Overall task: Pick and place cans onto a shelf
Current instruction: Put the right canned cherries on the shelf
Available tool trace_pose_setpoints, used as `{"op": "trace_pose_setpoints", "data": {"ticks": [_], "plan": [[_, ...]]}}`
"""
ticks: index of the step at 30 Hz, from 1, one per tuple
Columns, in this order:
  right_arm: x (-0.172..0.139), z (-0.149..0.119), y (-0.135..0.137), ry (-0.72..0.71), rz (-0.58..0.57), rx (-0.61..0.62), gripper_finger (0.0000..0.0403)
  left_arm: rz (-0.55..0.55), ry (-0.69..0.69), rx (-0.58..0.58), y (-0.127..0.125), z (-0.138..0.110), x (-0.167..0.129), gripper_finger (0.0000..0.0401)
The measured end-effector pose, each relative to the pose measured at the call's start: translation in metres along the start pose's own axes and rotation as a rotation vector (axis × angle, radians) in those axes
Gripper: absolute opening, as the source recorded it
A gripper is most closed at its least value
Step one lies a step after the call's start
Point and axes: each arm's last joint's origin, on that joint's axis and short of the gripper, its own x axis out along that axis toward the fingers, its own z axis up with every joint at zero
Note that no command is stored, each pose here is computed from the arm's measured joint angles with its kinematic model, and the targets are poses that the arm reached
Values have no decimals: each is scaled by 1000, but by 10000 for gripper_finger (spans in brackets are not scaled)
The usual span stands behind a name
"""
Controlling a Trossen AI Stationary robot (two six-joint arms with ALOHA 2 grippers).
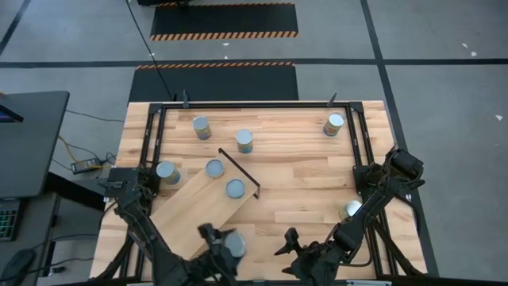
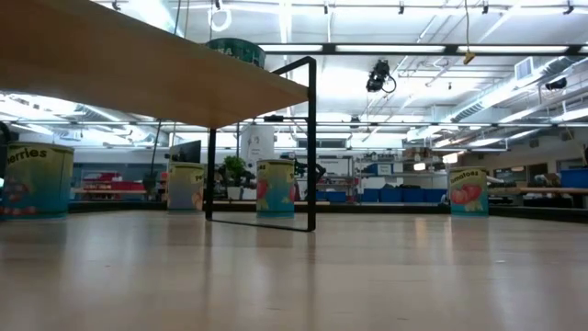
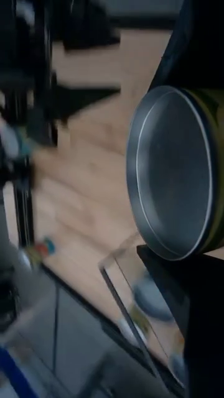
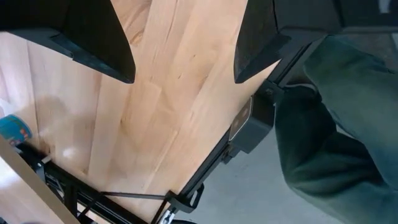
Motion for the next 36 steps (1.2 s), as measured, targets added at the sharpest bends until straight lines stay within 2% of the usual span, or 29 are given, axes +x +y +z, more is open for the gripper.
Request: {"op": "trace_pose_setpoints", "data": {"ticks": [3, 7, 12, 16, 19, 24, 27, 30, 34, 36], "plan": [[1, 0, -2, 3, -3, 5, 279, -10, -19, -43, 9, -1, -15, 318], [5, 0, -7, 6, 10, 15, 279, -36, -138, -81, 36, 6, -50, 318], [8, 2, -14, -8, 19, 30, 279, -9, -290, -89, 74, -10, -69, 318], [13, 3, -22, -19, 17, 52, 279, 46, -379, -156, 112, -38, -51, 318], [17, 5, -31, -36, 7, 77, 279, 81, -388, -208, 132, -66, -27, 318], [23, 5, -45, -43, -24, 117, 279, 66, -462, -297, 158, -97, -14, 318], [27, 6, -55, -57, -45, 140, 279, 44, -418, -366, 159, -113, -7, 318], [30, 9, -66, -90, -70, 165, 279, 19, -339, -345, 146, -125, 1, 318], [35, 11, -80, -121, -104, 199, 279, -97, -287, -325, 120, -117, -4, 318], [36, 11, -87, -131, -115, 218, 279, -197, -266, -228, 108, -105, -13, 318]]}}
